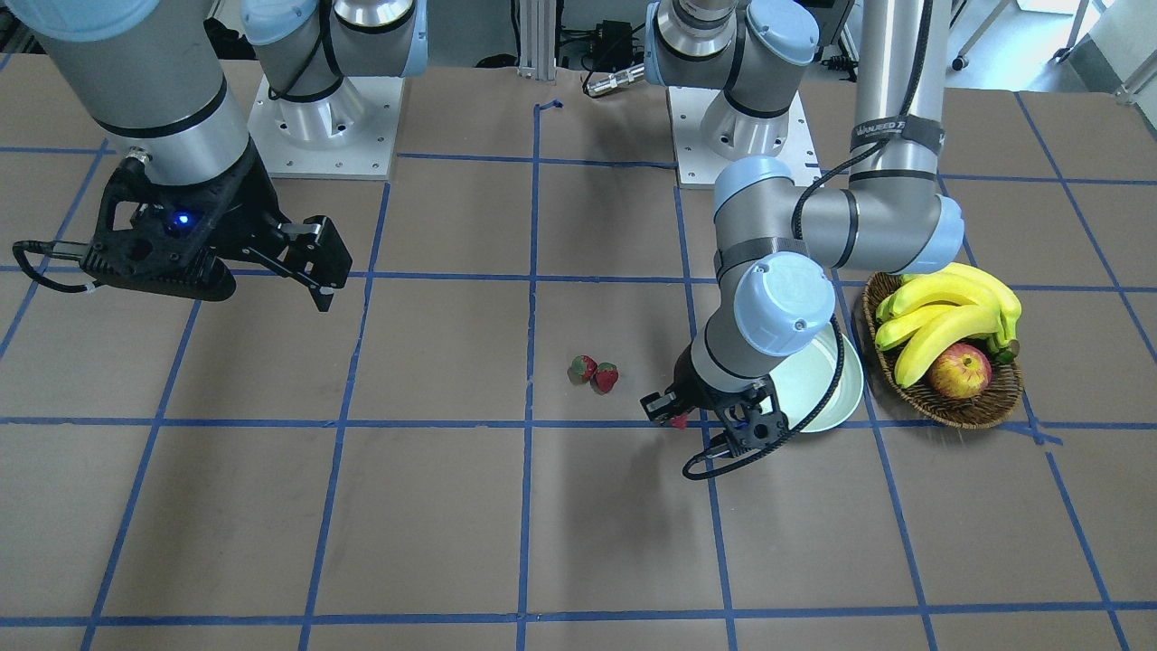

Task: Collect all strawberries into plate
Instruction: 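Lift the strawberry with the left gripper onto the plate and open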

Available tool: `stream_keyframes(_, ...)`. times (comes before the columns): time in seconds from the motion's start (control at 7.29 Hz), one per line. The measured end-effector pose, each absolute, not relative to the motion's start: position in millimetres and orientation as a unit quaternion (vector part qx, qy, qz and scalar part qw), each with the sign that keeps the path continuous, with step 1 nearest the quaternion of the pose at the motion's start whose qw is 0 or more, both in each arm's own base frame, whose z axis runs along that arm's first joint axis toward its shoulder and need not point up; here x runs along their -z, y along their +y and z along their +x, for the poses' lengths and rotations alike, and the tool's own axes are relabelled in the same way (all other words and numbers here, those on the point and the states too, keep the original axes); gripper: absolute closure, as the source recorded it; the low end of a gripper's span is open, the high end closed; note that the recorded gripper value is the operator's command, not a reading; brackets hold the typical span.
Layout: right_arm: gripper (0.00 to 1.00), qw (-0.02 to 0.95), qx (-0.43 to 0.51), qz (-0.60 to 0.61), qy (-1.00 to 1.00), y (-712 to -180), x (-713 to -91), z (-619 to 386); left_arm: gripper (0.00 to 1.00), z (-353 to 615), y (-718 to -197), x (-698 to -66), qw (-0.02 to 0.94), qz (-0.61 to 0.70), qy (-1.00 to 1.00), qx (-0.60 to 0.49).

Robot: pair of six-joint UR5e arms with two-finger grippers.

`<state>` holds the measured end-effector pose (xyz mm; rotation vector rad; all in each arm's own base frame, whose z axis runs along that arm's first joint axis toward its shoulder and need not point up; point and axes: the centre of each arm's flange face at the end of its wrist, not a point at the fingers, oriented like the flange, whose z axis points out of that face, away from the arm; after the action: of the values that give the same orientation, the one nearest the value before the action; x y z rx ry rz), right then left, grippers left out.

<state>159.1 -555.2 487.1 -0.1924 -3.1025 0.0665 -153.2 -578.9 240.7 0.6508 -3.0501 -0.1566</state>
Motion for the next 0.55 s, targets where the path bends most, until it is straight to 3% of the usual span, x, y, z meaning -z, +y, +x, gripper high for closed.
stream_keyframes(0.27, 0.0, 0.01, -0.05, -0.061, -0.997, -559.9, -492.9, 162.2, 1.0, -82.4, -571.9, -250.9, -0.042, 0.187, -0.978, 0.08)
stream_keyframes(0.55, 0.0, 0.006, -0.062, -0.061, -0.996, -561.9, -495.0, 163.1, 1.0, -11.2, -559.9, -236.7, -0.035, 0.154, -0.98, 0.123)
